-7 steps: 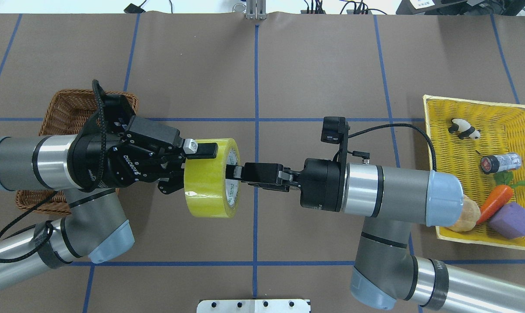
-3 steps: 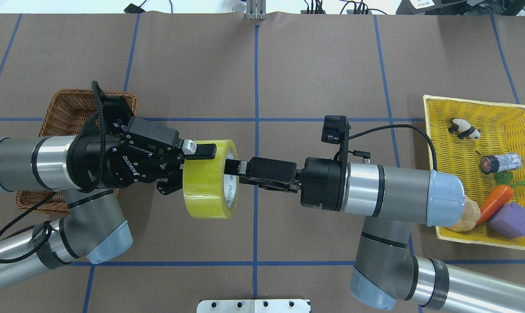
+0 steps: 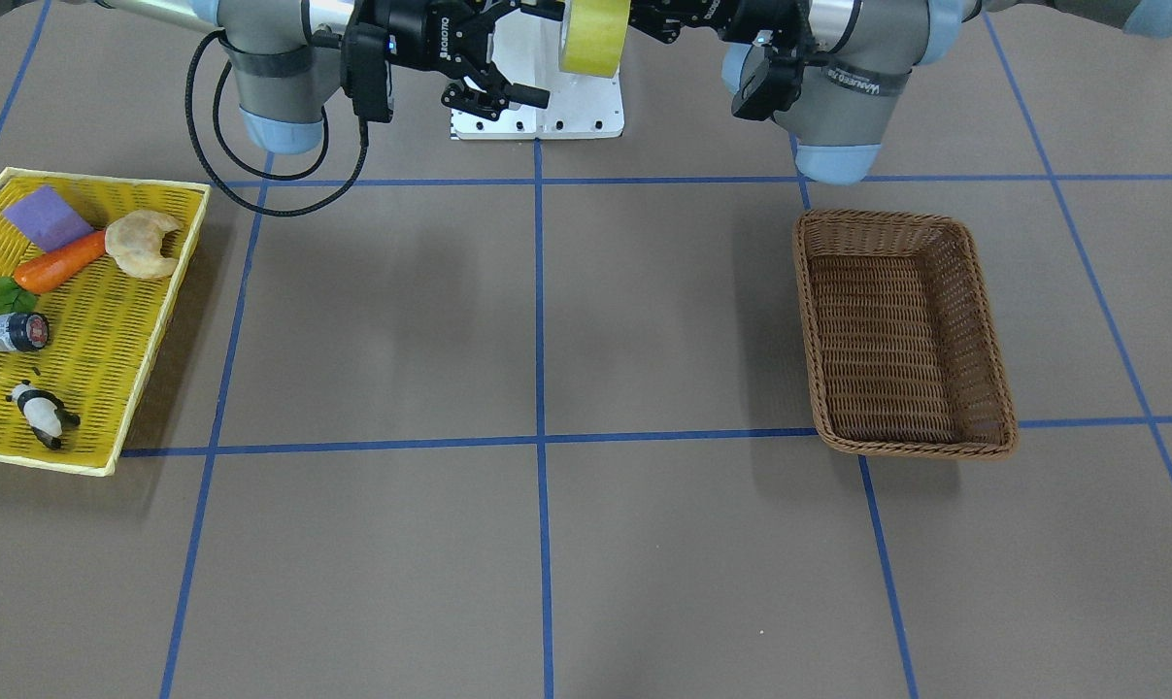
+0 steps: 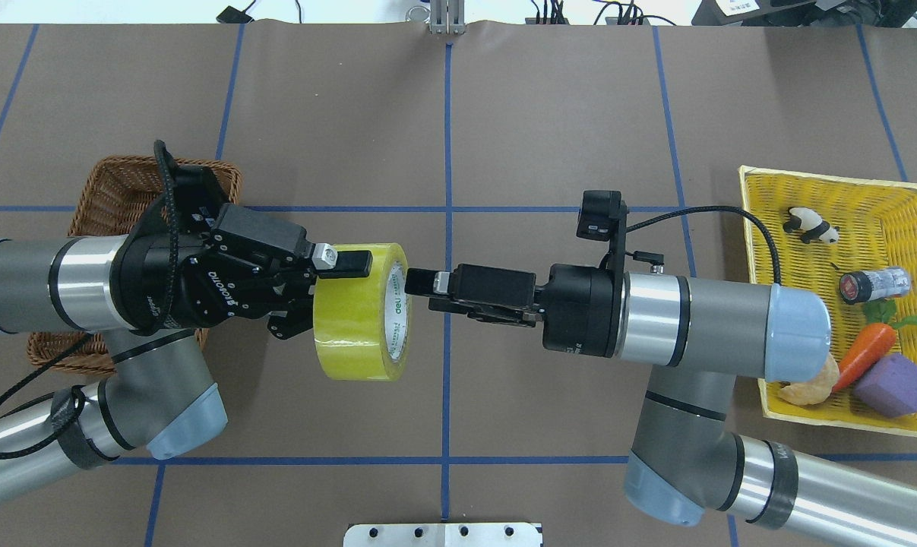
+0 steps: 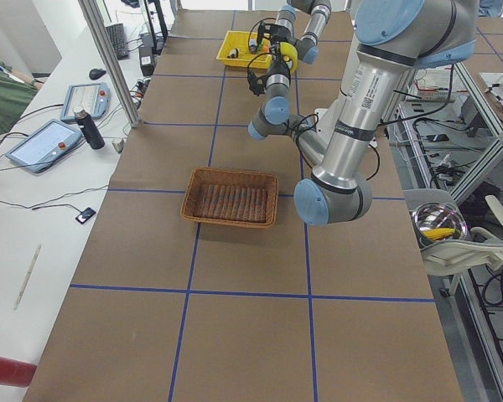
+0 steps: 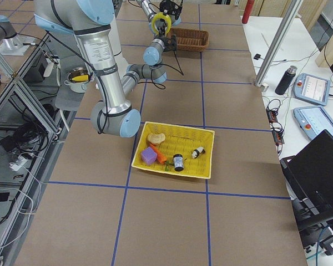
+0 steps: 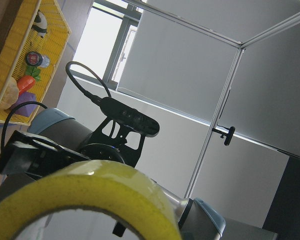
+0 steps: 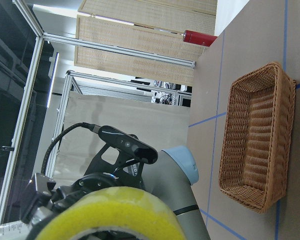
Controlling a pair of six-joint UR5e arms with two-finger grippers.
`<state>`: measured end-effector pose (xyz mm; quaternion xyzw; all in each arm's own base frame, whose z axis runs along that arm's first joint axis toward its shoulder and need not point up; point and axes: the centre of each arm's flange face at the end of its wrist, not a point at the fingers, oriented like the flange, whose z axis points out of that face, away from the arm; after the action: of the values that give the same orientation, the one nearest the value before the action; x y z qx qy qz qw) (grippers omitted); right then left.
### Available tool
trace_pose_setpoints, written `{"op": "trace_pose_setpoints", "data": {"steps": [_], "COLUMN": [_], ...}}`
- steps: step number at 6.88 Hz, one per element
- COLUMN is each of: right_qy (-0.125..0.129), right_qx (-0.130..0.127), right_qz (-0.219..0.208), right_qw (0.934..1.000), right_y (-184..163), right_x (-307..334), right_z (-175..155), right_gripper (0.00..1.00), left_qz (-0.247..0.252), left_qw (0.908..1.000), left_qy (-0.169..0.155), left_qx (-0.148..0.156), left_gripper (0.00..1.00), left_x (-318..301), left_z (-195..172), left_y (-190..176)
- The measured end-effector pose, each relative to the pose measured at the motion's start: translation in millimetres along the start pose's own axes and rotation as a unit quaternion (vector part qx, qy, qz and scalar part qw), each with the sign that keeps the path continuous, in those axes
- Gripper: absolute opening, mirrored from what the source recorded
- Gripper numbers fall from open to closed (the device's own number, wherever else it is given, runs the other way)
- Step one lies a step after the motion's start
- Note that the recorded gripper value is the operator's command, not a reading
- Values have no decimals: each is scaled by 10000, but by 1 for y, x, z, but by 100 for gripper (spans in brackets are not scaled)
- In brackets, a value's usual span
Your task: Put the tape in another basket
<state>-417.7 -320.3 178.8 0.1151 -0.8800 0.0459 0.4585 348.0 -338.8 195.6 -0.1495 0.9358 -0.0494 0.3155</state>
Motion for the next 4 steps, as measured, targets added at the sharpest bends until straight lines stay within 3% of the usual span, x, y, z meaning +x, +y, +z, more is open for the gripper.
{"op": "trace_pose_setpoints", "data": {"steps": [2, 4], "right_qy": [286, 832], "right_qx": [-49, -5], "right_qz": [-174, -495], "right_qw": [9994, 9953], "right_y": [-29, -96], "right_x": [11, 22], "right_z": [-30, -80], "right_gripper": [100, 100], "left_qz": [64, 455], "left_qw": [9999, 9969], "left_qy": [-33, -270], "left_qx": [79, 589], "left_gripper": [0, 0], "left_x": [5, 31], "left_z": [-6, -13], "left_y": [-4, -27]}}
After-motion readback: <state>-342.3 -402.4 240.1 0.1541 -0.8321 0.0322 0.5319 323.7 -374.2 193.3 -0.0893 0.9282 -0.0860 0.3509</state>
